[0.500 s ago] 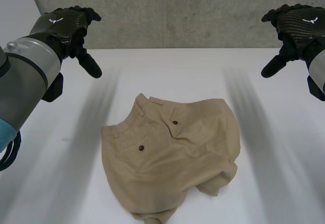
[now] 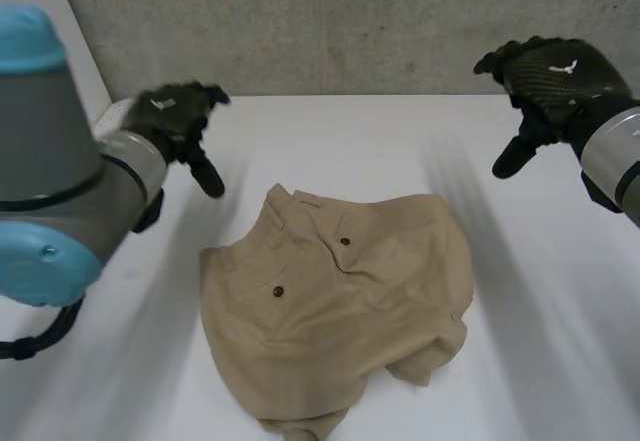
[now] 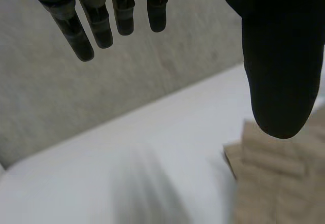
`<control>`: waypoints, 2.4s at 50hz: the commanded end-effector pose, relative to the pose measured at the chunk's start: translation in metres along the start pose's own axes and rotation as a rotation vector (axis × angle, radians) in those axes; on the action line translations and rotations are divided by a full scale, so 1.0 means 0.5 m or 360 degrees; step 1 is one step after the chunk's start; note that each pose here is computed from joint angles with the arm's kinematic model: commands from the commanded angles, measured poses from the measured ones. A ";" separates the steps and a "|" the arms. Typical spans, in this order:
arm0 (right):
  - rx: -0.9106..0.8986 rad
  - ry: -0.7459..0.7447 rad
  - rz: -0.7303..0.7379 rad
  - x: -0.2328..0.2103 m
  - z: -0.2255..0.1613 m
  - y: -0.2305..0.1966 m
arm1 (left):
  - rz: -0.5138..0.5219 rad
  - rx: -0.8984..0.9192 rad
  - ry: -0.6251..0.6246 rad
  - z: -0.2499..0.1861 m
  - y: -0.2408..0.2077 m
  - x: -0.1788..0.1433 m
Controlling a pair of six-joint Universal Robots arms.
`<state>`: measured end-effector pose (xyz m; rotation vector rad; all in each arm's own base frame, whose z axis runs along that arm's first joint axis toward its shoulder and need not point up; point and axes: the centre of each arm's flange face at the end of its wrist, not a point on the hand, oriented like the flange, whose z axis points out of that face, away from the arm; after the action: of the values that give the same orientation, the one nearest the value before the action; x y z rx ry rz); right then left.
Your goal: Fold the shorts.
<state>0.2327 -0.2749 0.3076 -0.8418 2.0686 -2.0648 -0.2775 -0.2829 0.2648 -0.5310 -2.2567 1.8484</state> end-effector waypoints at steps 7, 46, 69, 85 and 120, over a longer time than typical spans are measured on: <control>-0.0067 -0.0054 -0.0044 -0.013 0.011 0.030 | 0.0021 -0.0267 0.0197 0.109 0.176 0.026; -0.0140 -0.0086 -0.0092 -0.025 0.023 0.062 | -0.0297 0.0883 -0.0394 0.060 -0.191 -0.175; -0.0140 0.0178 -0.0107 0.025 0.028 0.045 | -0.0100 0.0189 0.0886 -0.054 0.148 0.393; -0.0149 0.0031 -0.0143 0.002 0.027 0.059 | 0.0010 0.0368 0.0579 -0.117 -0.005 0.205; -0.0241 -0.0593 -0.0426 -0.188 -0.023 0.093 | 0.0009 -0.0151 -0.0029 -0.151 0.146 -0.004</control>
<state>0.2793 -0.2321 0.2482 -1.4166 2.0229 -1.8234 -0.2497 -0.2128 0.2212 -0.5622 -2.2468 1.7939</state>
